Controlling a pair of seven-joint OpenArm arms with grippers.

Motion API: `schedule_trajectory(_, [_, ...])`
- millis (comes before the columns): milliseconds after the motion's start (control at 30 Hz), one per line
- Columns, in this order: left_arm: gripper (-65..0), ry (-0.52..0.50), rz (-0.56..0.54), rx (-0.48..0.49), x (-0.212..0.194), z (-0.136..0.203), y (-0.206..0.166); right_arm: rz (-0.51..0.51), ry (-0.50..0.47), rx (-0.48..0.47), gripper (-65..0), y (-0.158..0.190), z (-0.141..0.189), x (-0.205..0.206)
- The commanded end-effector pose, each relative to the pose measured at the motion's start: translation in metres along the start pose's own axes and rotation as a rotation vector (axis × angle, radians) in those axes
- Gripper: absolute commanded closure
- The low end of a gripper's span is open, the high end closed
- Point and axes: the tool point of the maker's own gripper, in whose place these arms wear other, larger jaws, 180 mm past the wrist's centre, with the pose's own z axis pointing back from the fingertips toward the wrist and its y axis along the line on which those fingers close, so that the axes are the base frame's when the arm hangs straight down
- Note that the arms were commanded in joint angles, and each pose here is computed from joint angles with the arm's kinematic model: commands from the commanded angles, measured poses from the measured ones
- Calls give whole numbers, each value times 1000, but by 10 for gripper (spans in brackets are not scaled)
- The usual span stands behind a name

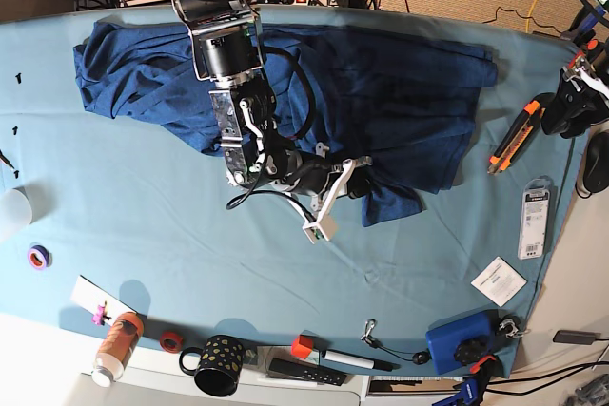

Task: Layout the t-shirt on the table in an organized manner, then fold the t-shirt properly
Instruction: 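Drag the pinched fabric across the shirt toward the left gripper, then release the fabric and move the right gripper back to the collar corner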

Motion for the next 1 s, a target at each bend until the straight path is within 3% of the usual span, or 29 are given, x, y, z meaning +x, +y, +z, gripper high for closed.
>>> schedule_trajectory(0, [-306,-37,-33,-10,14,4,-3,52,-83,47,0,15,7,34])
schedule_trajectory(167, [-306,-36,-28,-11,13,4,-3,123,-142,193,0,59,34,61])
schedule_trajectory(333, [-306,-27,-19,-9,8,5,-3,217,-236,222,0,91,59,73])
schedule_trajectory(467, [-306,-31,-18,-12,8,5,-4,285,-152,304,0,131,44,41])
schedule_trajectory(667, [-306,-38,-17,-17,10,5,-5,470,17,373,0,186,18,-22])
schedule_trajectory(900, [-306,-38,-17,-18,10,5,-5,655,122,368,0,208,7,-57])
schedule_trajectory(933, [-306,-38,-17,-17,9,5,-5,669,123,360,-51,208,6,-58])
schedule_trajectory(967, [-306,-38,-17,-18,10,5,-5,675,118,346,-145,206,5,-57])
